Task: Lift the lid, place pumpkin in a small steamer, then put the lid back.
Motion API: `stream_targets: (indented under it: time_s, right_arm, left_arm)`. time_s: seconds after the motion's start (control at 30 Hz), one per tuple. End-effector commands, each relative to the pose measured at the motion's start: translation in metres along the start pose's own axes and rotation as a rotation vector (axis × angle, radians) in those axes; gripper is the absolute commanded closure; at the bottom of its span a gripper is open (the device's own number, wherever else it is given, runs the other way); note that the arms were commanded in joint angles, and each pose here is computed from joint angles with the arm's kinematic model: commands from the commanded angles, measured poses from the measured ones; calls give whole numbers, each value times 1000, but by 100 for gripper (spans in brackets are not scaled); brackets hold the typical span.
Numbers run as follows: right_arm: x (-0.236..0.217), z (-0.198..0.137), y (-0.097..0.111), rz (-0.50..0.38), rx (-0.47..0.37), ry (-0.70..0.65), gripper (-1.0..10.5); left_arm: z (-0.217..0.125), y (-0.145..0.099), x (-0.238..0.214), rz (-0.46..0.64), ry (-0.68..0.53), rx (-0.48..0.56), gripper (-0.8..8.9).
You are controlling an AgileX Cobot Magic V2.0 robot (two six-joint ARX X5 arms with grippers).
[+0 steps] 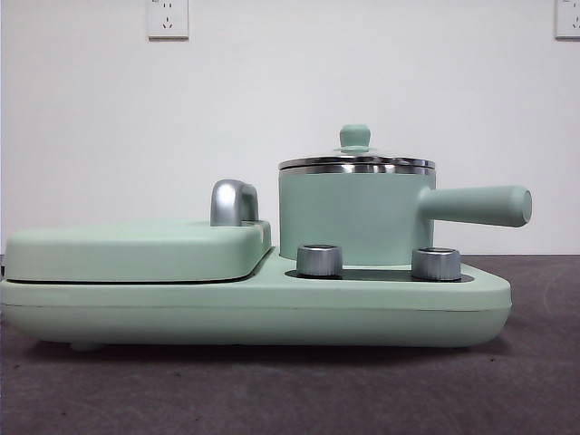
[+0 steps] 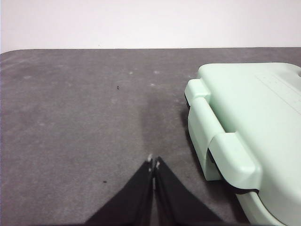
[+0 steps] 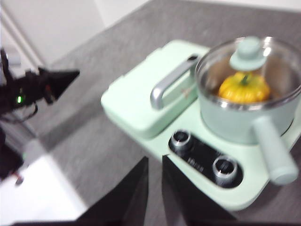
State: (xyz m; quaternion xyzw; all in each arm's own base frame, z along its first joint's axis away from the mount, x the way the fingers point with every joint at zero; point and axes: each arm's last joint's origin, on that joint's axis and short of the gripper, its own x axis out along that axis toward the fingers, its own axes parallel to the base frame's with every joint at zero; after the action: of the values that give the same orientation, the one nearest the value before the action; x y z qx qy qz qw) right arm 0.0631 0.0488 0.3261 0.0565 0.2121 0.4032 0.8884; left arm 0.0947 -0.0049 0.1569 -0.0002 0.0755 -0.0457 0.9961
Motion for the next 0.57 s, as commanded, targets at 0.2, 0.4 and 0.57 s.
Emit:
stream_targets:
  time_s: [0.2,0.4,0.57]
  right_arm:
    - [20,-36,-33,-93,-120,-388,904]
    - [28,-83,-63,-373,-163,-485,904]
    - [28,-104,-75,-583,-134,-450,904]
  left_arm:
    - [-7,0,2,-1,24,8,807]
    - [-7,0,2,-1,25,8,807]
    - [-7,0,2,-1,25,8,807]
